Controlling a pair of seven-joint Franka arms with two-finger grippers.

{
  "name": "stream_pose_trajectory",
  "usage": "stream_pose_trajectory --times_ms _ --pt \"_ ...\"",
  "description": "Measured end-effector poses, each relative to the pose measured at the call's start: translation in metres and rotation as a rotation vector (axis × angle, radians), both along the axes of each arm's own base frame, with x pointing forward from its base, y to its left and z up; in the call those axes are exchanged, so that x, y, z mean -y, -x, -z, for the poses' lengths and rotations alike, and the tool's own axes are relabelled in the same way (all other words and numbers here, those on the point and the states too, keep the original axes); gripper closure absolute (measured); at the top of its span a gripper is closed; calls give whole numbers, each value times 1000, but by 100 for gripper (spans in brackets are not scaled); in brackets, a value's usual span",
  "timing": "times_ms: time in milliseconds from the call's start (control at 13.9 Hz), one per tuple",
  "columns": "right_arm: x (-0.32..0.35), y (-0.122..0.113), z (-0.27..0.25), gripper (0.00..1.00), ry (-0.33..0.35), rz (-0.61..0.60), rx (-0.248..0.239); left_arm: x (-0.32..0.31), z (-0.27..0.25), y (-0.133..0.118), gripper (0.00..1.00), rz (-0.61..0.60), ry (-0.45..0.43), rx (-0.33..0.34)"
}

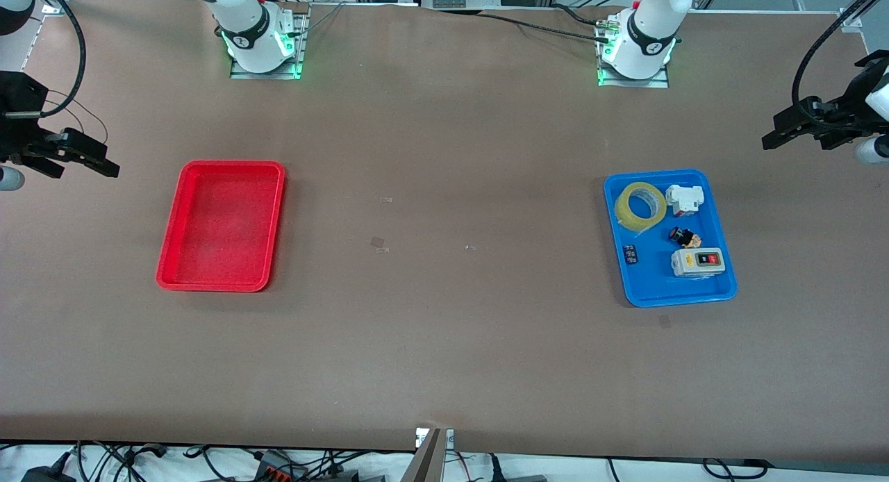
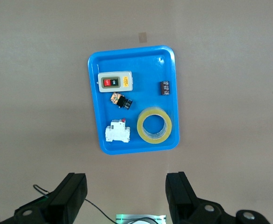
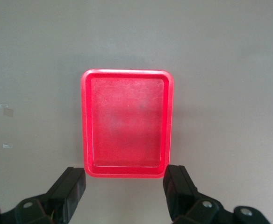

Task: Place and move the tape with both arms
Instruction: 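Reach the left gripper toward the yellow tape roll on the blue tray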

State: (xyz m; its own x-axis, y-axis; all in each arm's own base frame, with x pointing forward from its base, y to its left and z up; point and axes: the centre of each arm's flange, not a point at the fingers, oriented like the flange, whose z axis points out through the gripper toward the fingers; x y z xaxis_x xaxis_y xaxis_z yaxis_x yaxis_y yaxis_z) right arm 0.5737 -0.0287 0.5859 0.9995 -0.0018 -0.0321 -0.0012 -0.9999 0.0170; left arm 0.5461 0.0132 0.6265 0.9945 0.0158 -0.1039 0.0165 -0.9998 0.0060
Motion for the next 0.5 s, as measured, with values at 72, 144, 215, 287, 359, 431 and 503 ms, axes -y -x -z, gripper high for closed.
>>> stream_pose_trajectory --times_ms 72,144,215,287,359,431,503 --pt "0 0 0 0 0 0 0 0 0 0 0 0 0 0" --pt "0 0 0 0 0 0 -1 0 0 0 0 0 0 0" --pt "-1 0 0 0 0 -1 -1 0 0 0 0 0 0 0" --pt "-1 0 0 0 0 -2 -1 0 0 0 0 0 0 0" --pt "-1 0 0 0 0 -2 -1 0 0 0 0 1 0 -4" --pt "-2 0 0 0 0 -4 -2 1 2 1 0 2 0 -13" --pt "-2 0 1 0 0 -4 -4 1 5 1 0 2 1 -27"
